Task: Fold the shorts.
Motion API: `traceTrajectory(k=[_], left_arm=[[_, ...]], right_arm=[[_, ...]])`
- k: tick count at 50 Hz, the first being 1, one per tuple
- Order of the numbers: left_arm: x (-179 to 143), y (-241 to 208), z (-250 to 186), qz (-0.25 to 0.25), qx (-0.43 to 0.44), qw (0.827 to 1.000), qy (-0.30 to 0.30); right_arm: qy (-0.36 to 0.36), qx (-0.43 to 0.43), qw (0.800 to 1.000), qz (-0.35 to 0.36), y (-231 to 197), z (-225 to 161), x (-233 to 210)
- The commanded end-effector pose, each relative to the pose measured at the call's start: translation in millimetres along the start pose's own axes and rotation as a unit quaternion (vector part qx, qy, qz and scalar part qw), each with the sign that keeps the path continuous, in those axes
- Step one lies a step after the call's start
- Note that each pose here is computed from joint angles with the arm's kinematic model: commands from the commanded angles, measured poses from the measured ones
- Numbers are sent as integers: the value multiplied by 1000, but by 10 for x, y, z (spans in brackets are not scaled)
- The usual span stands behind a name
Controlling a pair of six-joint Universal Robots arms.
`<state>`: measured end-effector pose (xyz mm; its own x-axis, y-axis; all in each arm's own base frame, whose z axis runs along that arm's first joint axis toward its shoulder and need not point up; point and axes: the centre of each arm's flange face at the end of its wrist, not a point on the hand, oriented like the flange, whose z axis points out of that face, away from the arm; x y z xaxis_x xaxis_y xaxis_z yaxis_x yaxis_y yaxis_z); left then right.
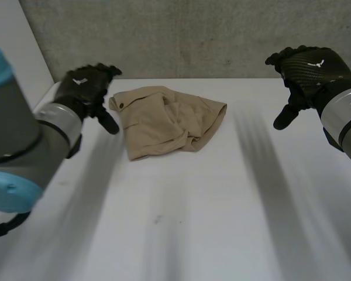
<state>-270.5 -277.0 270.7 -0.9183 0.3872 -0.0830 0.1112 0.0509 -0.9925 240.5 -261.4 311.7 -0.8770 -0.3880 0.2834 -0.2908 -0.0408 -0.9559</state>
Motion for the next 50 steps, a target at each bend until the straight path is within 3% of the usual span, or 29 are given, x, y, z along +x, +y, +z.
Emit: traceTrajectory(k=[1, 6, 11, 21, 35, 45, 50], left_arm=[[303, 528, 421, 37, -18, 998, 43], [442, 814, 623, 98, -29, 993, 60], [571, 930, 915, 144, 31, 986, 73], [834, 1129, 1241, 164, 137, 963, 166], [826, 1459, 1538, 175, 130, 962, 162], [787, 1482, 1560, 248, 141, 947, 150], [838, 1288, 1444, 270, 150, 939, 148]], right_arm=[[-11, -20, 1000, -11, 132, 51, -63], [-13, -26, 999, -13, 170, 68, -74], [-15, -33, 999, -16, 218, 106, -87], [-20, -46, 999, -16, 306, 144, -113], [-19, -48, 998, -22, 323, 163, -105], [-20, -51, 998, -22, 361, 188, -117], [-19, -51, 998, -22, 357, 187, -110]])
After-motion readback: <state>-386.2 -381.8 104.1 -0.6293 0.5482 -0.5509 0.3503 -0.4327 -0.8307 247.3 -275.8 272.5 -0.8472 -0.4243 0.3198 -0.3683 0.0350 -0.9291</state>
